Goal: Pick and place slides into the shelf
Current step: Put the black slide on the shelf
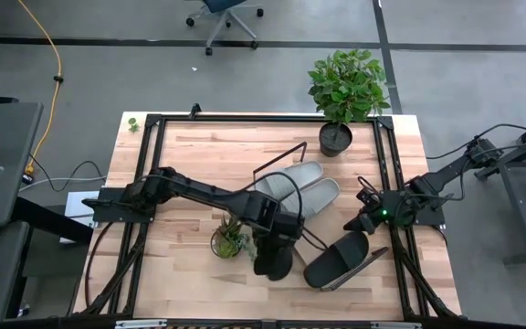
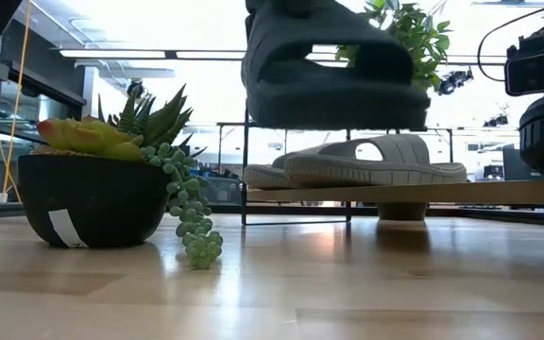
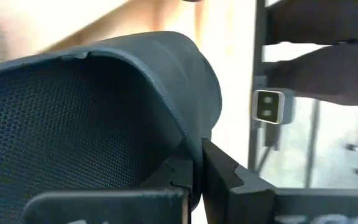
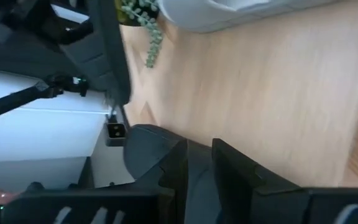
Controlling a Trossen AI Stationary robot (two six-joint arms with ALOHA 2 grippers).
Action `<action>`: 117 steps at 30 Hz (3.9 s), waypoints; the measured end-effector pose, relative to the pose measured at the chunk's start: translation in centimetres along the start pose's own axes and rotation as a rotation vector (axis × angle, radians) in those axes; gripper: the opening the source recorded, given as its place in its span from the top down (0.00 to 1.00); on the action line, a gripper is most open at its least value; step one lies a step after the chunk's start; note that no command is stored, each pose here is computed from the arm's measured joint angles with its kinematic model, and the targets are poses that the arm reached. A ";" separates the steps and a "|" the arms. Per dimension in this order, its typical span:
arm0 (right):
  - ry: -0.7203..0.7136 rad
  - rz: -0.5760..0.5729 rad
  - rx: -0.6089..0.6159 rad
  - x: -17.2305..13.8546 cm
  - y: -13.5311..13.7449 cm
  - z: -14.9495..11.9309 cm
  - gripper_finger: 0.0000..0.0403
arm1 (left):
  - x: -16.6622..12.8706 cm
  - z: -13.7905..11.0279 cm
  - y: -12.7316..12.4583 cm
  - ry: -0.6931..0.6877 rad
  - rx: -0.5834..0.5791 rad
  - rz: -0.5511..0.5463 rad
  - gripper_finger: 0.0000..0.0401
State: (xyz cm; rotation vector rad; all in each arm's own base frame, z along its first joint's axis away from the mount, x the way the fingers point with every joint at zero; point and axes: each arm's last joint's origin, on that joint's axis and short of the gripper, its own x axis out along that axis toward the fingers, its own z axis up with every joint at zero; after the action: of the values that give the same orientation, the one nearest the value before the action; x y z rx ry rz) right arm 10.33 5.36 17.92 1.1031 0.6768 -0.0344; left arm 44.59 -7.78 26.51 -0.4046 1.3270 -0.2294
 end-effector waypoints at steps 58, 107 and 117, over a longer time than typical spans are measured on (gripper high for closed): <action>-1.077 0.278 -0.422 -7.3 5.2 4.1 0.39 | -19.0 4.8 5.0 -0.972 0.037 0.425 0.99; -1.090 0.240 -0.437 -6.2 5.9 4.1 0.98 | -16.7 6.5 5.6 -0.955 0.106 0.353 0.93; -1.104 0.216 -0.469 -6.6 6.2 4.3 0.98 | -17.6 5.3 6.1 -0.859 0.150 0.285 0.71</action>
State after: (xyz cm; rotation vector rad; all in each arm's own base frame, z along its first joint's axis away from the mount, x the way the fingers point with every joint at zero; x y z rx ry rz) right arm 9.29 2.76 27.49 0.5513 -0.4172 -0.2648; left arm 45.22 5.41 40.72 -0.1442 0.5035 0.0880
